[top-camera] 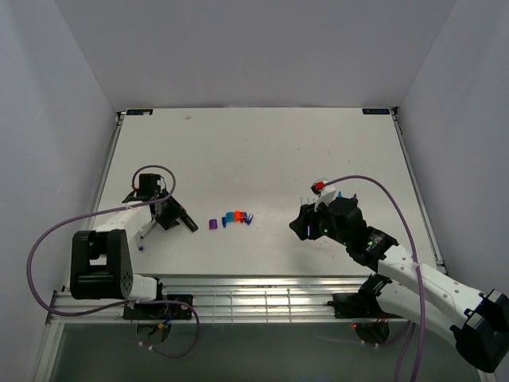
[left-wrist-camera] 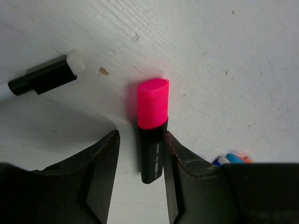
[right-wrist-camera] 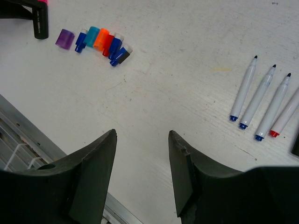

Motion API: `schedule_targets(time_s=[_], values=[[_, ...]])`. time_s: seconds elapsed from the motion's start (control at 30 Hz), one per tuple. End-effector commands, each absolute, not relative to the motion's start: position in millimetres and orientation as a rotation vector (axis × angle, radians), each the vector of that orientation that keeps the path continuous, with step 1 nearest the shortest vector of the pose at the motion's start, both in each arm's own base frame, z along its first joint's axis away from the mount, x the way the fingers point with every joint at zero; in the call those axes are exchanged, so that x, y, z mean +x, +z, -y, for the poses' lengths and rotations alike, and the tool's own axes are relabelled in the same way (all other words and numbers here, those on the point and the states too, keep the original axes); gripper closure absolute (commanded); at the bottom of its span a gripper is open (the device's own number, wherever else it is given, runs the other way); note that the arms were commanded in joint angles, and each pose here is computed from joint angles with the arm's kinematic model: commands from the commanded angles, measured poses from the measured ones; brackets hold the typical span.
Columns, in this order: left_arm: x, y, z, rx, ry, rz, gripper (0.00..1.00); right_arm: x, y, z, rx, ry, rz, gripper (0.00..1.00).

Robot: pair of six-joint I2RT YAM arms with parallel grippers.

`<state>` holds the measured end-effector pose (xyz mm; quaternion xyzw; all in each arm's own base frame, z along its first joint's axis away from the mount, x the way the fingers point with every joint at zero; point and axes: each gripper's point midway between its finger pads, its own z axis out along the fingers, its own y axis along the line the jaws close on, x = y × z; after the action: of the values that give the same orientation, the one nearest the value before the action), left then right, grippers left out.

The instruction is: Open the pen caps

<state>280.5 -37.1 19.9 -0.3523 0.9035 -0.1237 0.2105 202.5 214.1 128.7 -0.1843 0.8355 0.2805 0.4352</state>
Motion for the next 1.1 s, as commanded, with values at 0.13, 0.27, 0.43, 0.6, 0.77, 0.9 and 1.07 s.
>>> schedule_targets(time_s=[0.13, 0.27, 0.43, 0.6, 0.77, 0.9, 1.07], values=[[270, -1, 8, -0.923, -0.067, -2.640, 0.47, 209, 130, -217, -0.472, 0.687, -2.038, 0.46], [277, 2, 11, -0.894, -0.090, -2.645, 0.47, 210, 130, -215, -0.475, 0.666, -2.030, 0.46], [286, 9, 10, -0.862, -0.105, -2.618, 0.46, 210, 125, -213, -0.477, 0.654, -2.039, 0.46], [284, 2, 4, -0.926, -0.027, -2.652, 0.47, 209, 126, -214, -0.481, 0.663, -2.036, 0.46], [289, -3, -1, -0.958, 0.026, -2.667, 0.47, 209, 128, -210, -0.464, 0.652, -2.023, 0.46], [290, -8, -1, -0.964, 0.042, -2.695, 0.48, 209, 128, -210, -0.465, 0.654, -2.021, 0.46], [290, -13, -4, -0.942, 0.078, -2.727, 0.50, 209, 127, -208, -0.465, 0.645, -2.021, 0.46]])
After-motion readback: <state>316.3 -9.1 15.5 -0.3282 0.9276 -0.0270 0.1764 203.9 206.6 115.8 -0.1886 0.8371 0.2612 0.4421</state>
